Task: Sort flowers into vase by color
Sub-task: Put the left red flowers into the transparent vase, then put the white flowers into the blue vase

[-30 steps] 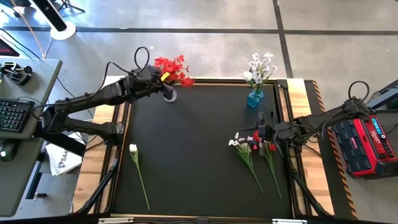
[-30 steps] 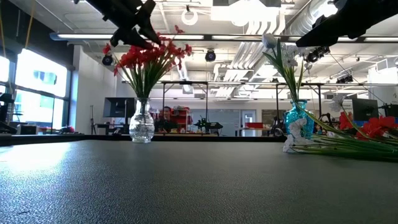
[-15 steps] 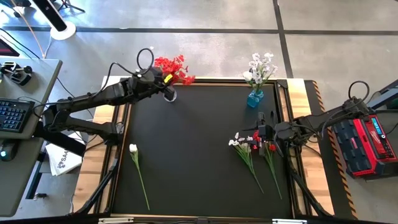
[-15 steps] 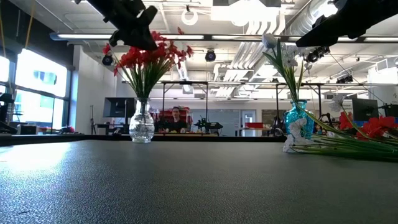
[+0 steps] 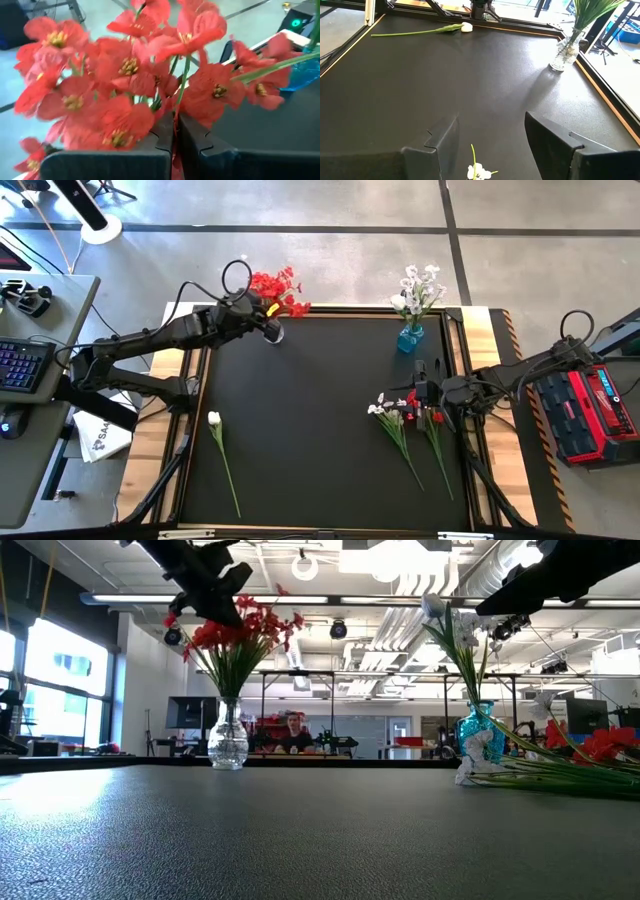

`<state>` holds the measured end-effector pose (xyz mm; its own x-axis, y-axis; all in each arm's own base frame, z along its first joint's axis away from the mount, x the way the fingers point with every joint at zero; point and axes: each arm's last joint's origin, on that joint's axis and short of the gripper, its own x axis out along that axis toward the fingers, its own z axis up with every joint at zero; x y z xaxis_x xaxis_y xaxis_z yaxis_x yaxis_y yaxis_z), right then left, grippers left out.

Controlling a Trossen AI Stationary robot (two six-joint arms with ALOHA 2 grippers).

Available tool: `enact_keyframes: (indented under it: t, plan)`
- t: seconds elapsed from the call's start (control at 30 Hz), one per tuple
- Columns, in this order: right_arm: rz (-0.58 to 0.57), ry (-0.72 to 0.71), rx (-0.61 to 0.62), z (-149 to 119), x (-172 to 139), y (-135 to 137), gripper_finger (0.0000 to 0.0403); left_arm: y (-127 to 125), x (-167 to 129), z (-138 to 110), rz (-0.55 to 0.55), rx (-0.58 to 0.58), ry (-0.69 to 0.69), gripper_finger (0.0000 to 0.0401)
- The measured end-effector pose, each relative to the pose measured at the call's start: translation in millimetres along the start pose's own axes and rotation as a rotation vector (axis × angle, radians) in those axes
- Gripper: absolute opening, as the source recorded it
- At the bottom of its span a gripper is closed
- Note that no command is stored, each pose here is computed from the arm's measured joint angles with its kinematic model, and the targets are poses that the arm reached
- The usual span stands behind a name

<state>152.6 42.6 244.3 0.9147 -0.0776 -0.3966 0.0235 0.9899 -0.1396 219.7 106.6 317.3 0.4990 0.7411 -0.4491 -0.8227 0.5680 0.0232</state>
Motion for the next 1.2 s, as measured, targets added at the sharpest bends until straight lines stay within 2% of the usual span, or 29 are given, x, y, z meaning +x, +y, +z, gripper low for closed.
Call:
enact_keyframes:
  t: [0.17,0.3,0.63,0.87,0.93,1.03,1.2]
  plan:
    - [0.0,0.0,0.0,0.1,0.0,0.0,0.0197,1.4,-1.0,-0.3,0.017,-0.037,0.001,0.0003]
    - [0.0,0.0,0.0,0.0,0.0,0.0,0.0197,1.4,-4.0,1.2,-0.035,-0.077,0.001,0.0009]
    - [0.007,0.0,0.0,0.0,0.0,0.2,0.0197,15.6,-23.8,10.6,-0.119,-0.158,-0.046,0.01]
    - [0.008,0.0,0.0,0.1,0.0,0.3,0.0197,27.8,-56.5,22.4,-0.241,-0.274,-0.158,0.0111]
    - [0.008,-0.001,0.001,0.2,0.0,0.2,0.0197,28.1,-66.6,25.9,-0.288,-0.251,-0.206,0.0108]
    - [0.008,-0.003,0.004,0.3,0.0,0.3,0.0197,19.0,-77.0,27.8,-0.351,-0.154,-0.262,0.0096]
    - [0.009,-0.015,0.009,1.6,-0.1,0.3,0.0197,-17.2,-88.8,24.1,-0.448,0.009,-0.327,0.0064]
